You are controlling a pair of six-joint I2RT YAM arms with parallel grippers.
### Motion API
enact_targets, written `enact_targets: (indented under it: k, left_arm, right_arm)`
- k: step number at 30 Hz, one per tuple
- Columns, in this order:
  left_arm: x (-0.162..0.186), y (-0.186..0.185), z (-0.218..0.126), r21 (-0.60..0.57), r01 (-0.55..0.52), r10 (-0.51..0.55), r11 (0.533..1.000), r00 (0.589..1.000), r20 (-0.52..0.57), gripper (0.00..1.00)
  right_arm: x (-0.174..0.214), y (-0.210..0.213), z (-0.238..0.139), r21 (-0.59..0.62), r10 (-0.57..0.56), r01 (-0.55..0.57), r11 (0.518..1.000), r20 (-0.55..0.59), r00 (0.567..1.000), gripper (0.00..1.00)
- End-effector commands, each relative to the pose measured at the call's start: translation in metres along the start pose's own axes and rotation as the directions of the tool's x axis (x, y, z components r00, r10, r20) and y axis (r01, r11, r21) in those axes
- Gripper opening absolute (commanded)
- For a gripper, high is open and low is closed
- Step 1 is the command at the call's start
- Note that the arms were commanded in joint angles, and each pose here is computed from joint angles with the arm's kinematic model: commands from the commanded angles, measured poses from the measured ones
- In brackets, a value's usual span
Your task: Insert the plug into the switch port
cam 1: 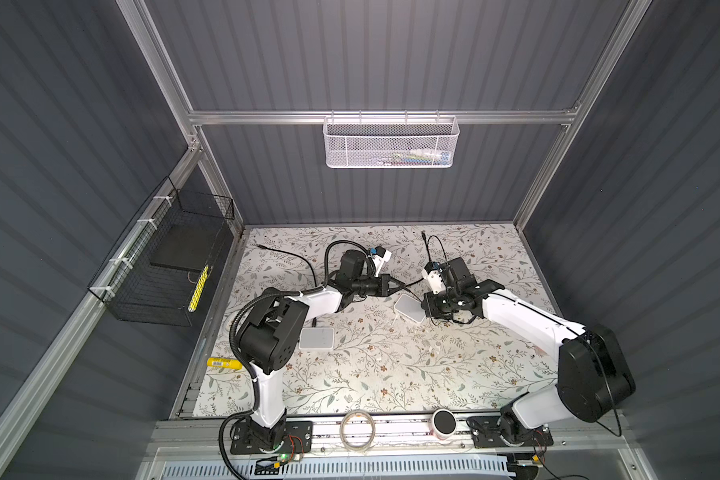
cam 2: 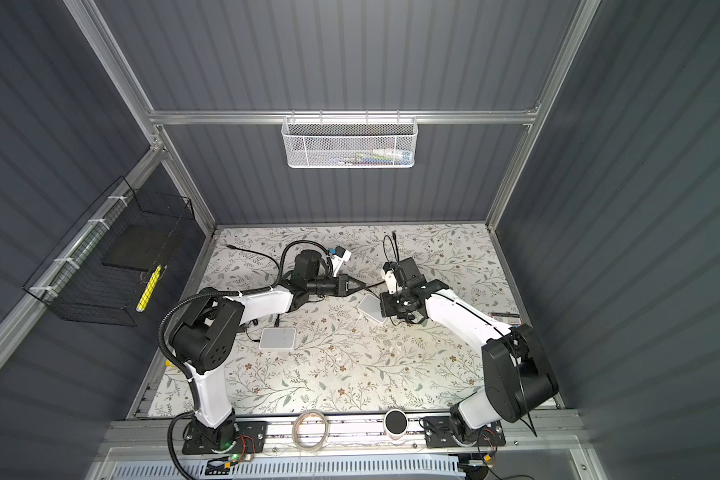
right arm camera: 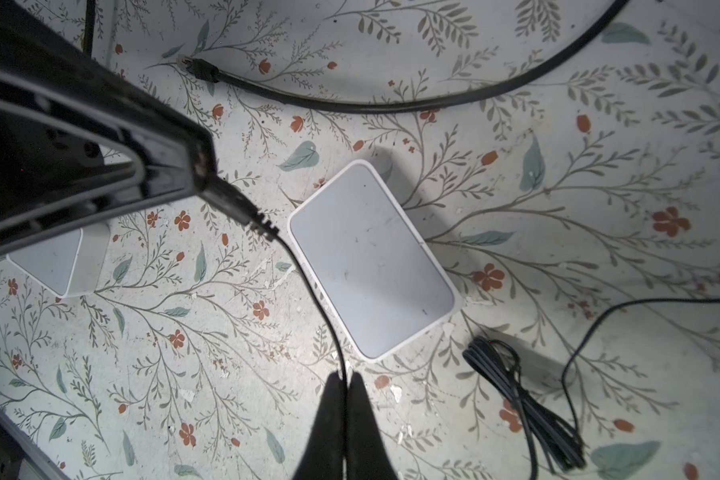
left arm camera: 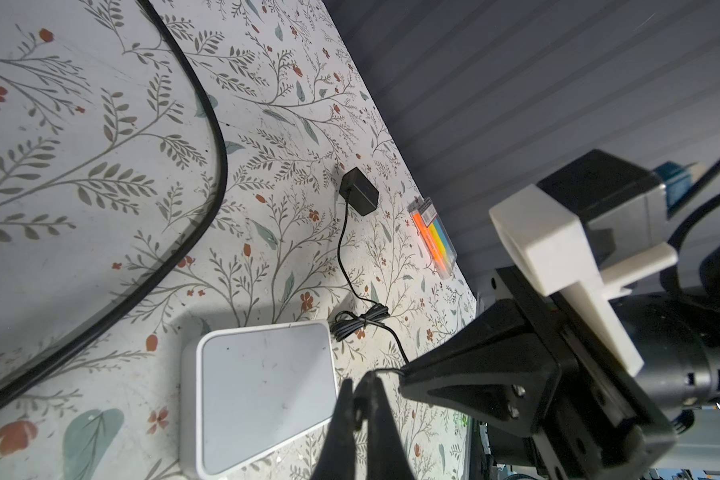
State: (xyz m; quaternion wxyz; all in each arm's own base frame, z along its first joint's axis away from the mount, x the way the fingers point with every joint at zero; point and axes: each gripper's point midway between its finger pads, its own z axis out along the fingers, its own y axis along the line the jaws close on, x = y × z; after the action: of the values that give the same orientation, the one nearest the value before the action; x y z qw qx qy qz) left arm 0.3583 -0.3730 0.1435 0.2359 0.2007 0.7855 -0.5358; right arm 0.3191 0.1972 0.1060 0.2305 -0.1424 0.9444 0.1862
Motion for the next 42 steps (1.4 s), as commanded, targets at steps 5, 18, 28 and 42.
enact_targets:
  k: [5,18,28,42]
  left_arm:
    - [-0.005,-0.014,0.0,0.045,-0.024,0.023,0.999,1.0,0.005,0.0]
    - [0.002,-0.03,-0.008,0.073,-0.079,0.085,0.994,0.993,-0.079,0.0]
    - [0.002,-0.044,-0.009,0.109,-0.089,0.1,0.99,0.99,-0.097,0.0]
    - [0.006,-0.05,-0.01,0.117,-0.098,0.111,0.988,0.988,-0.11,0.0]
  right_arm:
    - [-0.003,-0.005,-0.003,0.045,-0.042,0.041,0.998,0.016,0.999,0.24]
    - [-0.04,0.006,-0.045,0.099,-0.31,0.294,0.951,0.262,0.914,0.31]
    - [-0.028,0.039,-0.017,-0.076,-0.384,0.413,0.907,0.248,0.889,0.32]
    - [-0.025,0.039,-0.001,-0.053,-0.428,0.447,0.893,0.202,0.881,0.26]
